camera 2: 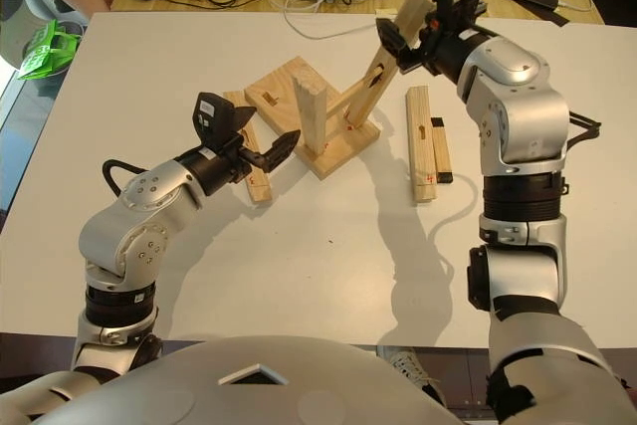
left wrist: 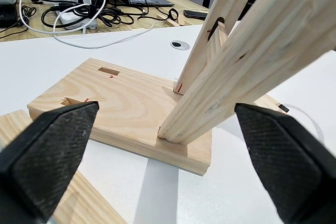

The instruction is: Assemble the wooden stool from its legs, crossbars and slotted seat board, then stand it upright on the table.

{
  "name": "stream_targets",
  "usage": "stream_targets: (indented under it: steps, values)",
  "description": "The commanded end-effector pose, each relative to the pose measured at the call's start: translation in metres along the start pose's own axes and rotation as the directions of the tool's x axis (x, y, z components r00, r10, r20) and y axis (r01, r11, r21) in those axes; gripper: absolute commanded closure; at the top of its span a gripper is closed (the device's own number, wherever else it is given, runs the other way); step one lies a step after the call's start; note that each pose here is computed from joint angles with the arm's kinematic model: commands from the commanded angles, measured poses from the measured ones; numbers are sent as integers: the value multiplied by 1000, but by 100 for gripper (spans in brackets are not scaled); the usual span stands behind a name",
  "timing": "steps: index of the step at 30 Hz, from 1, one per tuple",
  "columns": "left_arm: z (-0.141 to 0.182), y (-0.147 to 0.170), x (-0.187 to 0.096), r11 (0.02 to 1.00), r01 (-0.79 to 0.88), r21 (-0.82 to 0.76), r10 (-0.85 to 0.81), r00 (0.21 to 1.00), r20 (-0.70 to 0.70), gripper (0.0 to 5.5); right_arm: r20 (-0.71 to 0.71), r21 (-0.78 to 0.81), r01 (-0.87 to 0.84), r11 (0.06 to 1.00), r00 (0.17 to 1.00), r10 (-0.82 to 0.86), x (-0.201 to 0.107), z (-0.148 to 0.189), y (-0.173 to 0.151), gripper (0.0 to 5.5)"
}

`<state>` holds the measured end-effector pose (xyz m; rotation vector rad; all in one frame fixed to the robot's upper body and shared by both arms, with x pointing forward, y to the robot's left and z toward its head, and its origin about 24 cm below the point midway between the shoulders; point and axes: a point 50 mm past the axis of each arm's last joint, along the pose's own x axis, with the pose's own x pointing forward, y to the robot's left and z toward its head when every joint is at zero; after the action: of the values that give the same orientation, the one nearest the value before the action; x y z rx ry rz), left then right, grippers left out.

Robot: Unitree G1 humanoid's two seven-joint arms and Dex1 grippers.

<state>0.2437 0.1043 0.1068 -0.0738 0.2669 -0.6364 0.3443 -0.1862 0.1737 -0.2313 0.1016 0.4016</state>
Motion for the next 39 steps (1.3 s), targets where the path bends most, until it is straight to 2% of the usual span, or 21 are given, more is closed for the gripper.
stream_targets:
  steps: [1, 4, 7, 9, 10, 11, 13, 15, 16, 18, 19, 22, 26, 29, 30, 31, 33, 34, 35, 37, 39]
  values:
    - [2, 1, 2, 1000, -10, 12, 10, 1000, 5, 70, 252, -104, 115, 988, 964, -86, -2, 41, -8, 67]
    - [3, 1, 2, 1000, -12, 13, 12, 1000, 7, 70, 413, -134, 93, 987, 910, -30, -6, 71, -3, 29]
    - [5, 2, 2, 1000, -19, 18, 19, 1000, 23, 70, 367, -274, 5, 962, 925, 99, -1, 75, 8, 63]
    - [12, 3, 4, 999, -35, 19, 34, 998, 59, 70, 192, -462, -64, 885, 967, 170, 7, 55, 17, 101]
    - [18, 4, 5, 999, -48, 14, 47, 995, 88, 70, -5, -553, -203, 808, 971, 240, 7, 28, 25, 122]
    - [21, 4, 6, 998, -56, 10, 54, 993, 107, 70, -158, -594, -323, 737, 945, 287, 3, 7, 30, 141]
    - [24, 5, 6, 997, -73, -2, 73, 989, 127, 70, -460, -577, -575, 580, 816, 351, -12, -45, 45, 188]
    - [23, 3, 6, 997, -78, -9, 78, 988, 130, 70, -582, -531, -682, 503, 725, 368, -19, -75, 62, 230]
    - [23, 3, 7, 997, -75, -11, 76, 989, 130, 70, -600, -523, -695, 493, 711, 367, -18, -81, 68, 258]
    - [24, 3, 9, 997, -74, -14, 75, 988, 133, 70, -573, -543, -665, 514, 740, 352, -12, -80, 74, 301]
    - [24, 5, 9, 997, -78, -15, 79, 988, 134, 70, -518, -574, -619, 536, 782, 348, -6, -73, 76, 317]
    - [23, 7, 10, 996, -88, -16, 89, 987, 133, 70, -268, -640, -449, 623, 891, 367, 8, -39, 80, 372]
    - [23, 7, 9, 997, -78, -12, 79, 988, 132, 70, -24, -642, -270, 718, 943, 333, 1, 6, 70, 447]
    - [23, 9, 8, 997, -82, -8, 82, 988, 128, 70, 144, -571, -149, 807, 950, 278, 0, 49, 61, 508]
    - [23, 9, 8, 997, -81, -7, 82, 988, 129, 70, 230, -505, -107, 856, 940, 253, 2, 70, 58, 527]
    - [24, 8, 9, 997, -79, -6, 79, 988, 130, 70, 250, -432, -106, 896, 940, 232, 6, 79, 54, 540]
    - [25, 8, 8, 997, -78, -7, 78, 988, 133, 70, 131, -400, -139, 906, 969, 207, 16, 61, 47, 546]
    - [26, 8, 7, 996, -84, -10, 85, 987, 138, 70, 47, -427, -174, 887, 976, 214, 19, 43, 46, 546]
    - [29, 13, 6, 991, -132, -30, 135, 977, 163, 70, -104, -438, -260, 861, 965, 239, 22, 11, 49, 546]
    - [42, 33, 4, 954, -283, -94, 298, 923, 242, 70, -398, -450, -451, 771, 874, 279, 13, -65, 59, 546]
    - [50, 49, -1, 910, -387, -147, 414, 864, 287, 70, -544, -396, -583, 709, 771, 330, -3, -108, 72, 546]
